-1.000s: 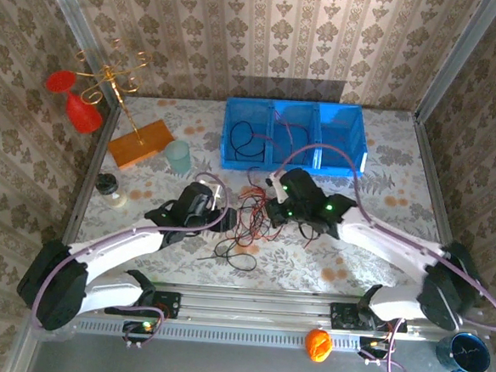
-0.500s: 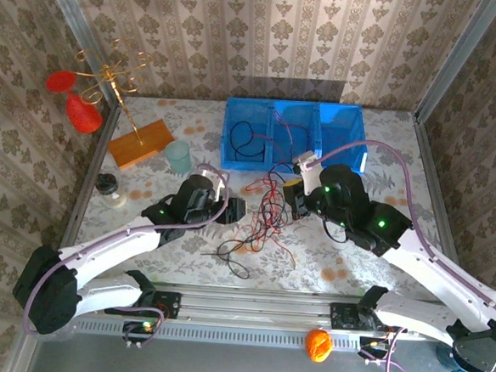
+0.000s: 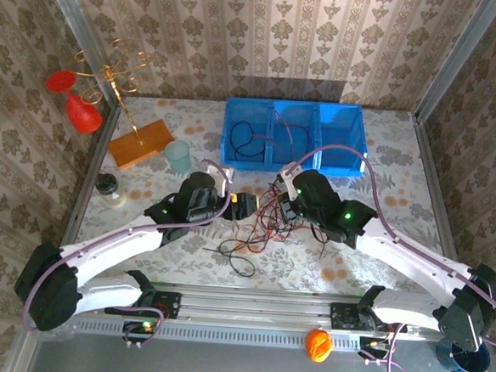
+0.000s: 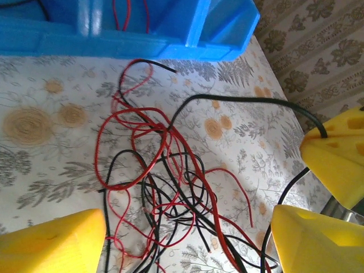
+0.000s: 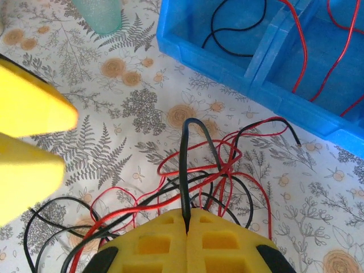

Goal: Untangle the cables

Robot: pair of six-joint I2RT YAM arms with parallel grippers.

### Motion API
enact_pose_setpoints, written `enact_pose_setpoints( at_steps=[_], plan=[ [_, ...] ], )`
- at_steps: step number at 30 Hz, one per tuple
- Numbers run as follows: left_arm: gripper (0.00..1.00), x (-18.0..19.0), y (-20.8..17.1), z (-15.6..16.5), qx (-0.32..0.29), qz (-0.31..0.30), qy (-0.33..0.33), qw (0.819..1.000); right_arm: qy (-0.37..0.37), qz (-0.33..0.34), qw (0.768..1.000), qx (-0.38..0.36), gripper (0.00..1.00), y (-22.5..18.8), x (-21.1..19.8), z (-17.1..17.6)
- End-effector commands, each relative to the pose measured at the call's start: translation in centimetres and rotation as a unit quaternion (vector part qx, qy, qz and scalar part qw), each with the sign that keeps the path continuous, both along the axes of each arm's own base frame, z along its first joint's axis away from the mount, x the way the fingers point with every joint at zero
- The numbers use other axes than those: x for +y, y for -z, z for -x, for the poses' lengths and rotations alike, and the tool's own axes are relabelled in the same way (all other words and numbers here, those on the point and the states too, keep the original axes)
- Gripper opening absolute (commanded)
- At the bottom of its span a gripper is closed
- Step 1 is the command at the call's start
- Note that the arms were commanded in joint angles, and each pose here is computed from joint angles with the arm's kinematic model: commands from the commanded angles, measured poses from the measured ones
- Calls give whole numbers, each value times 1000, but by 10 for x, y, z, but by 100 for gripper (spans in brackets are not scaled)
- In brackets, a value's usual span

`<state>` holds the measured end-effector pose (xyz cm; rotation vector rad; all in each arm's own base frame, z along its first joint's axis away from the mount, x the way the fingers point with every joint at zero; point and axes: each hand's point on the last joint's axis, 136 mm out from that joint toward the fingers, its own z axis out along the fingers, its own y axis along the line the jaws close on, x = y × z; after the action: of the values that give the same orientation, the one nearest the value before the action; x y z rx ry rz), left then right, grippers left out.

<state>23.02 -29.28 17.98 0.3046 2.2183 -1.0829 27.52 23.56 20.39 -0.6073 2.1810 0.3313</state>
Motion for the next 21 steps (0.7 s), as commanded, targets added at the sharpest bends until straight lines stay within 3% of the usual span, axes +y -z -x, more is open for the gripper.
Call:
enact_pose_setpoints(
  at_steps=[1,4,6,8,10,13,21],
  plan=[
    [77,-21,11,4,23,23,25,999,14,-29,999,-25,0,-15,6,-9],
    [74,-38,26,5,42,21,45,998,15,-38,999,-26,0,-18,7,-9],
    [67,-48,33,6,50,24,56,997,16,-43,999,-25,0,-18,7,-8],
    [51,-55,39,6,59,34,60,996,18,-41,999,-24,0,-16,6,-8],
    [25,-55,45,5,64,36,55,996,27,-35,999,-28,0,-16,1,-9],
    [0,-46,59,1,64,12,34,997,51,-36,997,-47,0,-26,-11,-10],
    [0,2,106,-14,91,-35,-47,994,118,-133,978,-105,0,-92,-63,-6]
  ],
)
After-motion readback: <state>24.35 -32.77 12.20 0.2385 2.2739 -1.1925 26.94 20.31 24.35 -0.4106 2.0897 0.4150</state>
